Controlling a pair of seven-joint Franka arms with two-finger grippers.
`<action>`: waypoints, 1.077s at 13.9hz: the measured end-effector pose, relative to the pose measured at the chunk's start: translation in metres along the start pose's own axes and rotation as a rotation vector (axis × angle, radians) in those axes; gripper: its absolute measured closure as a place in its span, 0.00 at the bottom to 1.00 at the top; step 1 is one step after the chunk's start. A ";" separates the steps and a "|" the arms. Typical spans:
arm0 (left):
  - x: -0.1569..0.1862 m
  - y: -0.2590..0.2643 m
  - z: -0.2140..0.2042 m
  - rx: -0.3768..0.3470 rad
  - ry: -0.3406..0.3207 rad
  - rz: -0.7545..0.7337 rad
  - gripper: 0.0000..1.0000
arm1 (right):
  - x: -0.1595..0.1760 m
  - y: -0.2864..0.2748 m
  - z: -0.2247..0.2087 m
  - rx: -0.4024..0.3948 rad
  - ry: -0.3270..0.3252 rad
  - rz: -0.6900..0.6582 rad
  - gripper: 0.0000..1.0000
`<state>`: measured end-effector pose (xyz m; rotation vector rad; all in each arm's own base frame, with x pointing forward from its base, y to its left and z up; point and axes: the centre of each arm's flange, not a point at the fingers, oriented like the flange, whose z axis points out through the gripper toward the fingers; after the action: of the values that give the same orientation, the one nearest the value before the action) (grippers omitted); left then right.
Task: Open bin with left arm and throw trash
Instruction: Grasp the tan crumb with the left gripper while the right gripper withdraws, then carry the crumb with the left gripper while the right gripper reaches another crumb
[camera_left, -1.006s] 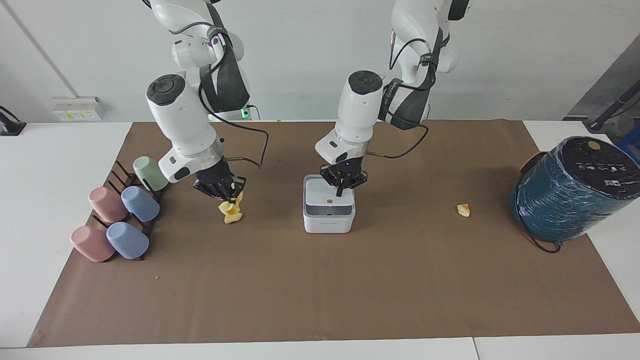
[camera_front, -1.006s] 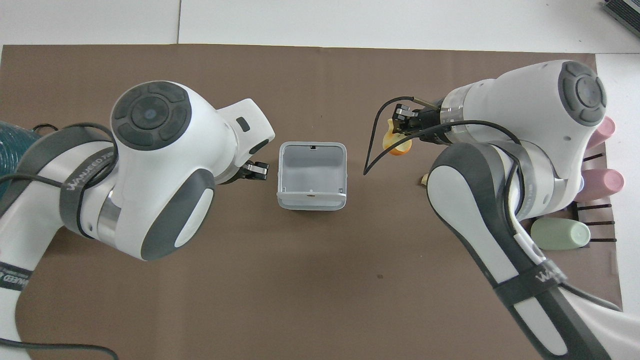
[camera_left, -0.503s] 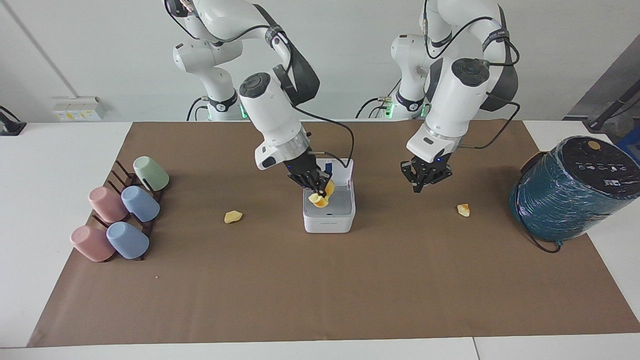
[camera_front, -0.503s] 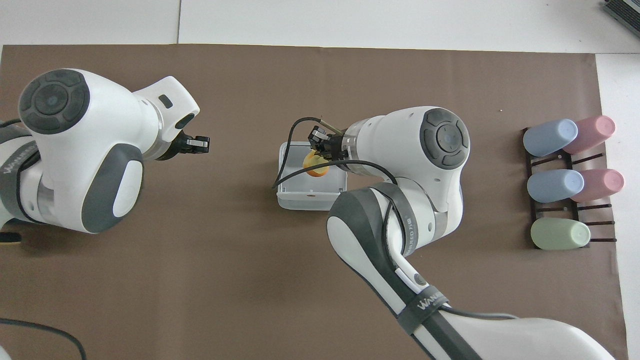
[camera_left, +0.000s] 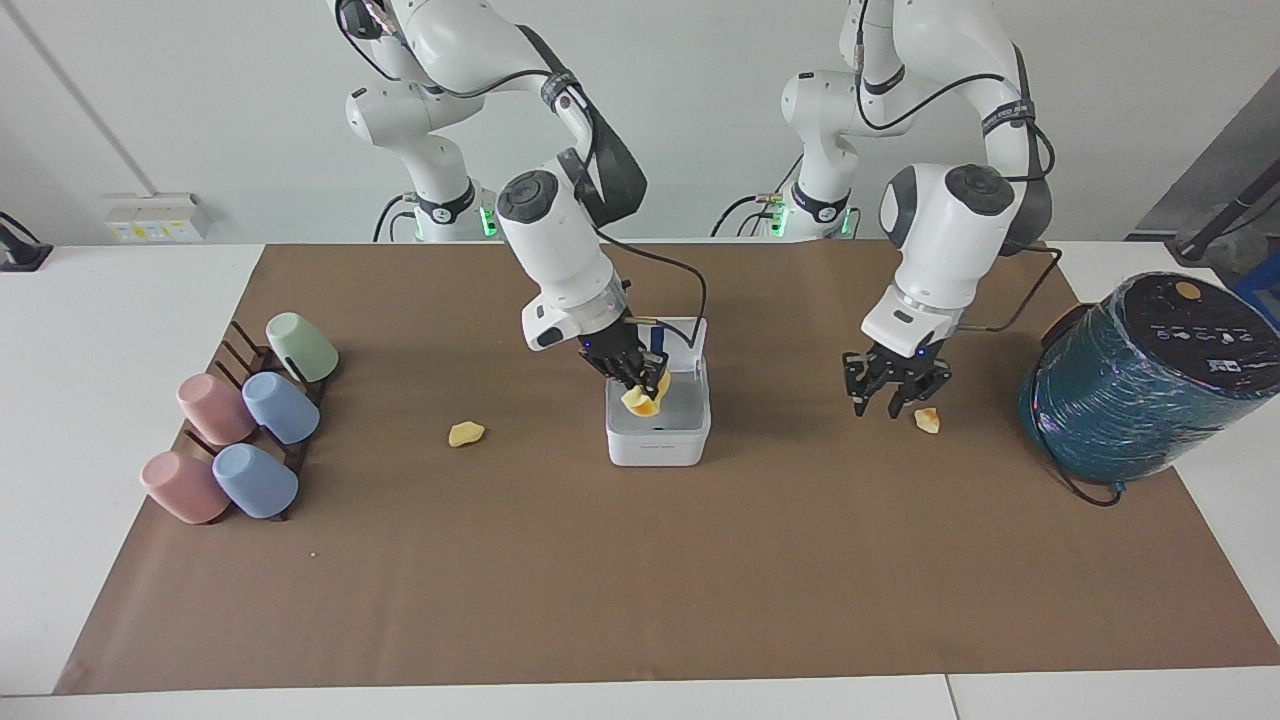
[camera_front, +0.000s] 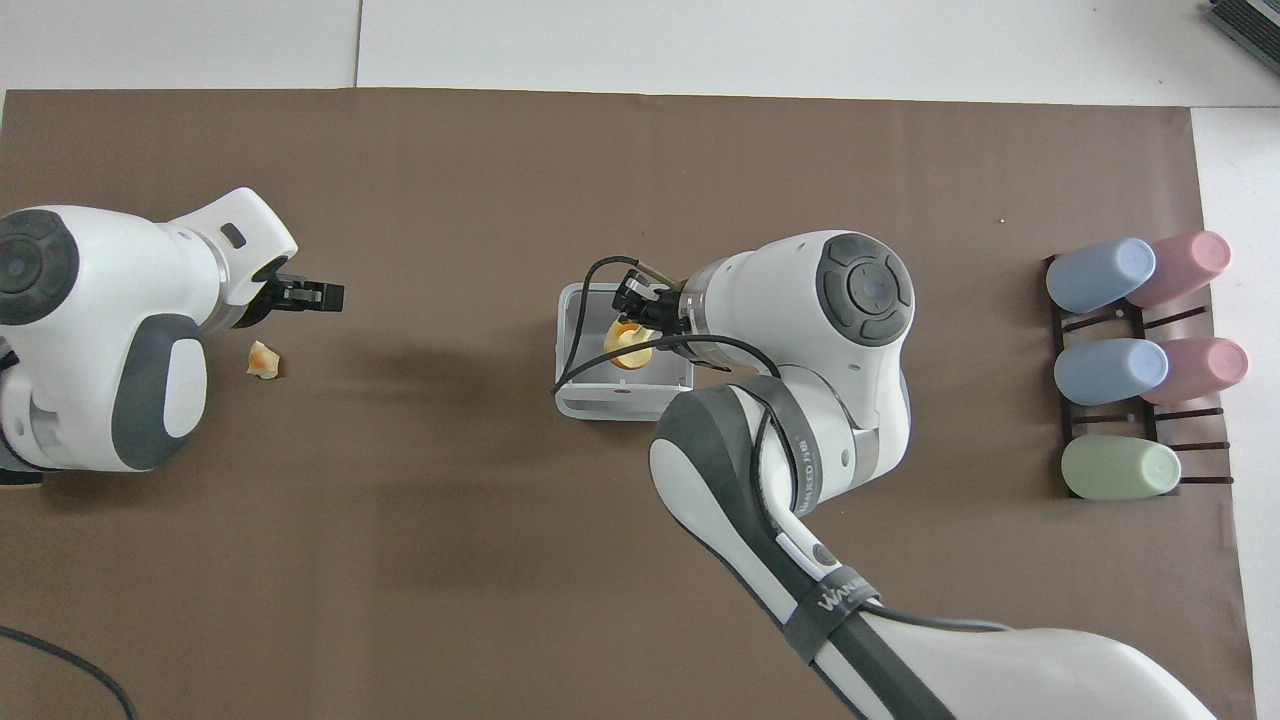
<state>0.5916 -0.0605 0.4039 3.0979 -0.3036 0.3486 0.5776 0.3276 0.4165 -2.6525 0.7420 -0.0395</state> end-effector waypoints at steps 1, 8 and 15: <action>-0.007 -0.018 0.009 0.008 0.002 0.015 0.20 | 0.000 0.000 0.000 0.000 0.000 -0.001 0.31; -0.053 -0.072 0.061 0.023 -0.039 0.083 0.22 | 0.011 -0.005 -0.027 -0.014 0.075 -0.069 0.00; -0.078 -0.069 0.083 0.027 -0.029 0.084 0.67 | 0.102 0.088 -0.080 -0.249 0.075 -0.478 0.00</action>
<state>0.5487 0.0191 0.3063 3.1255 -0.4337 0.3125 0.6113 0.1782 0.4498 -3.0219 0.1222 -0.1857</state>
